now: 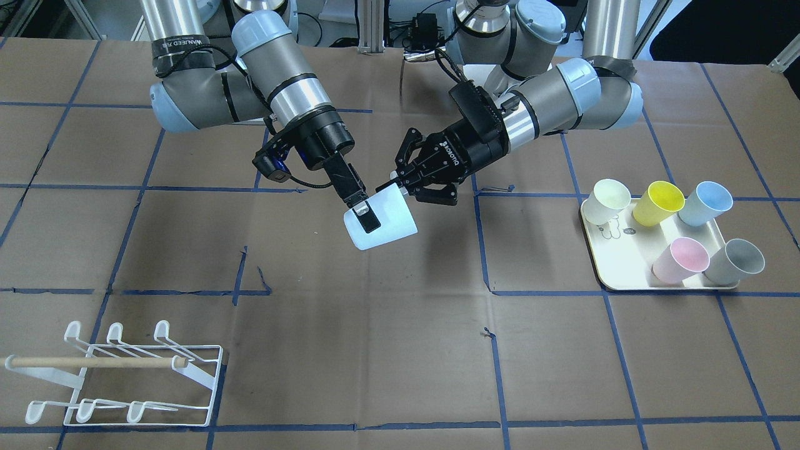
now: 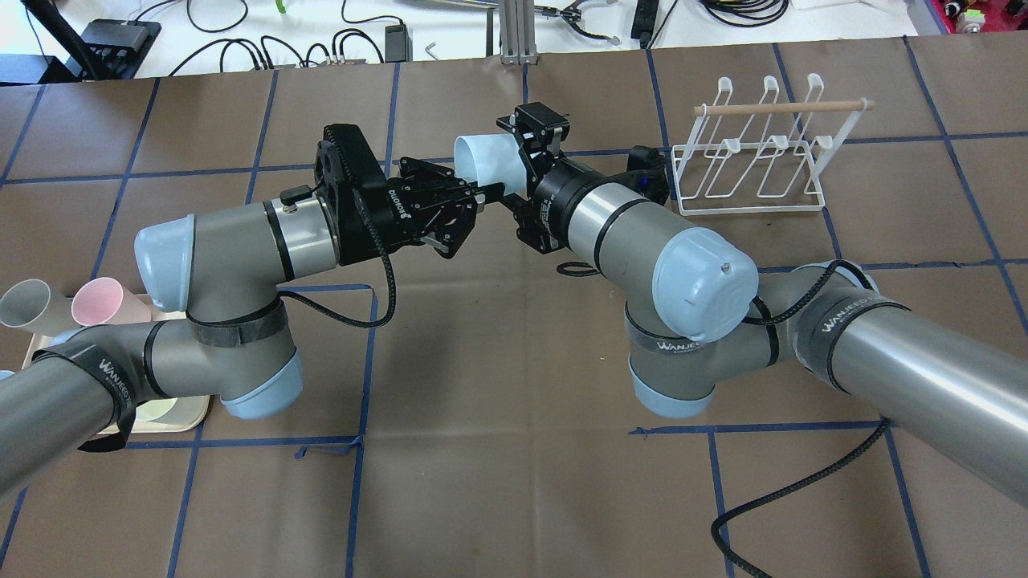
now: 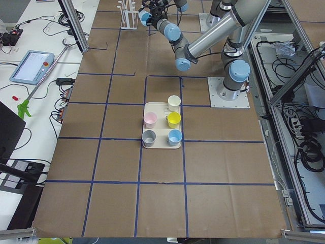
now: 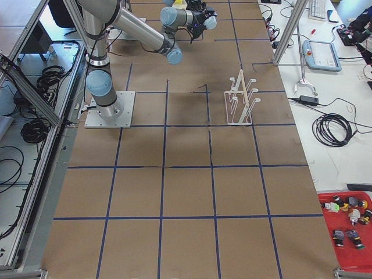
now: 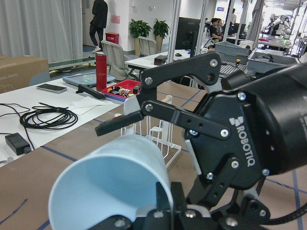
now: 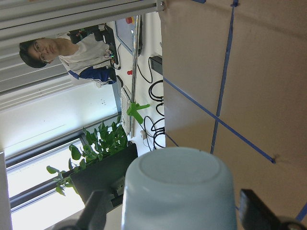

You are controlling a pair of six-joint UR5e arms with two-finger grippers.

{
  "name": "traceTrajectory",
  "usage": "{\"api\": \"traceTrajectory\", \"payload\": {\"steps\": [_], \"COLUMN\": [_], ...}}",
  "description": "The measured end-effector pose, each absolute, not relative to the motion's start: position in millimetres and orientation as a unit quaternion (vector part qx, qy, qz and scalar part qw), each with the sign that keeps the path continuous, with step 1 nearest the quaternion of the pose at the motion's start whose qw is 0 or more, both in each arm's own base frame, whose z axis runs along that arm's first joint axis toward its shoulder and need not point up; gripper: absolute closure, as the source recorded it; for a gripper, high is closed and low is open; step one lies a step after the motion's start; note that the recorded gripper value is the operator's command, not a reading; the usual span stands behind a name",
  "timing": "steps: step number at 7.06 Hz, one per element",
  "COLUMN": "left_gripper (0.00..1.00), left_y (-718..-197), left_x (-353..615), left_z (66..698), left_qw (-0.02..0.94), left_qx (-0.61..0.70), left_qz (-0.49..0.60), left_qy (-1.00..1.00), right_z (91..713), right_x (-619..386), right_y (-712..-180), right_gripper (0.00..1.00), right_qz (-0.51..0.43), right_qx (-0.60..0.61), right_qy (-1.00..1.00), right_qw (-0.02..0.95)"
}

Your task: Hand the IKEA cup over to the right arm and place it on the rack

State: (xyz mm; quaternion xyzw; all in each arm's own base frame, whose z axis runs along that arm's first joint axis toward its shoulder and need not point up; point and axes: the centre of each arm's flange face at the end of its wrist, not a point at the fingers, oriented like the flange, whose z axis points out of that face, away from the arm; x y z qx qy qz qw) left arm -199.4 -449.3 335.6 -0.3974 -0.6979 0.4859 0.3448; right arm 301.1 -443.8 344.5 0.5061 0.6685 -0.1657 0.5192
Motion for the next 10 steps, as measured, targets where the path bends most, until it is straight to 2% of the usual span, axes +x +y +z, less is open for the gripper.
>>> {"api": "traceTrajectory", "payload": {"steps": [1,3,4,6,7,8,9,10], "left_gripper": [0.96,0.96,0.90,0.67,0.42,0.09,0.02,0.02], "left_y": [-449.3,-449.3,-449.4,-449.9,-450.7,-451.6,-453.0,-454.6], "left_x": [-199.4,-199.4,-199.4,-199.3,-199.2,-199.0,-198.6,-198.0], "left_z": [335.6,335.7,335.8,336.9,338.3,339.8,341.0,342.1], "left_qw": [0.345,0.345,0.345,0.344,0.342,0.341,0.341,0.340], "left_qx": [-0.397,-0.397,-0.397,-0.397,-0.397,-0.396,-0.391,-0.384], "left_qz": [0.486,0.486,0.486,0.487,0.488,0.489,0.488,0.486], "left_qy": [-0.698,-0.698,-0.698,-0.698,-0.698,-0.698,-0.702,-0.708], "right_z": [345.3,345.3,345.2,345.2,345.0,344.8,344.6,344.4], "right_x": [301.7,302.4,302.2,302.1,302.2,302.1,302.0,301.9], "right_y": [-444.4,-444.3,-444.2,-444.1,-443.9,-443.6,-443.2,-443.0], "right_gripper": [0.20,0.33,0.41,0.51,0.53,0.56,0.56,0.59], "right_qz": [-0.164,-0.161,-0.161,-0.161,-0.160,-0.161,-0.160,-0.160], "right_qx": [0.506,0.505,0.505,0.505,0.504,0.504,0.504,0.504], "right_qy": [0.667,0.668,0.668,0.668,0.669,0.669,0.669,0.669], "right_qw": [0.521,0.522,0.522,0.523,0.522,0.522,0.522,0.522]}}
